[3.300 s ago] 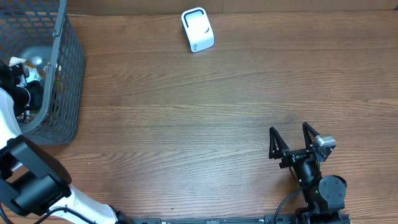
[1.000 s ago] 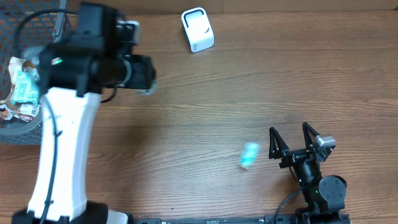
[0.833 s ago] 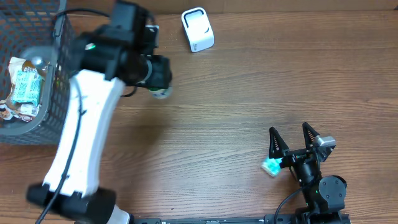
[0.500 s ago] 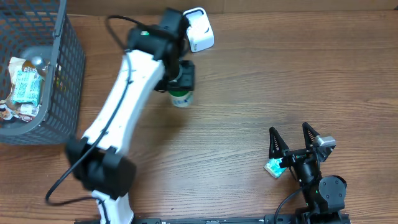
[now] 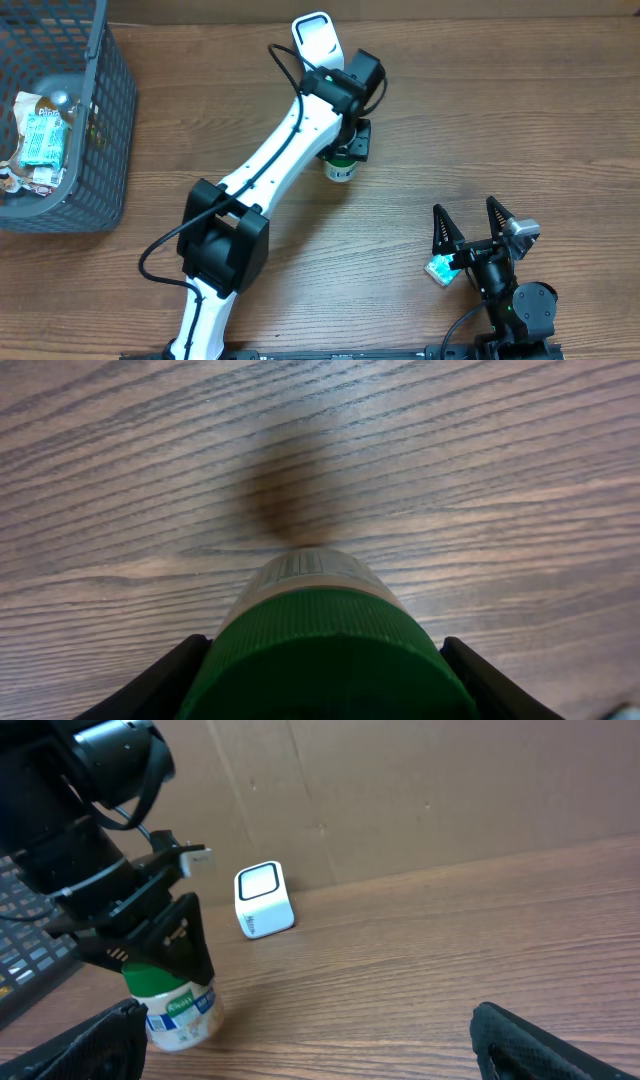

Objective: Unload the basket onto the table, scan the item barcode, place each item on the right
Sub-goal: 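Carry the jar forward and set it upright on the table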

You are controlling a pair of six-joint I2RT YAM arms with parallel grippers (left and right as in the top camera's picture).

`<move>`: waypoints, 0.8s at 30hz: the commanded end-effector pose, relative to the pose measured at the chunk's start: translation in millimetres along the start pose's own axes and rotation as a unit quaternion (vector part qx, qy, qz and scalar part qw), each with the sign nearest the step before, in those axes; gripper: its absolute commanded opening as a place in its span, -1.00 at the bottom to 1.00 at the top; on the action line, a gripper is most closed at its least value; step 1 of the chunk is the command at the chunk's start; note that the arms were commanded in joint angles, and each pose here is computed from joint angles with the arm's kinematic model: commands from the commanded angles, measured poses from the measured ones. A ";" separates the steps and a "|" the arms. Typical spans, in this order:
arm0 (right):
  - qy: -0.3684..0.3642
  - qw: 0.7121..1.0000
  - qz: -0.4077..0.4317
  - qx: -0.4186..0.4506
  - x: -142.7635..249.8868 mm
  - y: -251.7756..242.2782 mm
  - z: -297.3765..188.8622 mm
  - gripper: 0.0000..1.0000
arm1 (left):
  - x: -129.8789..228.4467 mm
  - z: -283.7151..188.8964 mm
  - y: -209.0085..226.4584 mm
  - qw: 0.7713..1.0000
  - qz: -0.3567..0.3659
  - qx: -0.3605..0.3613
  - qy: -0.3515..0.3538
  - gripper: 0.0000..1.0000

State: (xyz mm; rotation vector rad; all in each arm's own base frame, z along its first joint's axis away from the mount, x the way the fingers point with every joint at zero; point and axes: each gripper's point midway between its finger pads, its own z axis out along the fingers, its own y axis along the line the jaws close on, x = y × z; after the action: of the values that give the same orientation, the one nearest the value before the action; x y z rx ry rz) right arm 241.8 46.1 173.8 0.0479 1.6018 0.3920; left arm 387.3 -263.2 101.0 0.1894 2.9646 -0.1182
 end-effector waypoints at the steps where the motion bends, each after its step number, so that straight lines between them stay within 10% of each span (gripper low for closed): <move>1: 0.000 1.000 0.003 -0.002 2.5 -0.3 0.1 1.00 | -5.0 5.1 1.6 0.999 -0.014 -0.031 -0.019 -0.33; 24: 0.000 1.000 0.003 -0.002 2.5 -0.3 0.1 1.00 | 26.4 43.2 -18.7 1.000 -0.001 -0.003 0.019 -0.14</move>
State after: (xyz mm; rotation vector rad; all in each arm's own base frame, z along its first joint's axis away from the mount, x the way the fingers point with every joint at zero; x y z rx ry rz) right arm 241.8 46.2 173.7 0.0480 1.6022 0.3926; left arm 369.0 -277.2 57.6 0.1963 2.9944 -0.0867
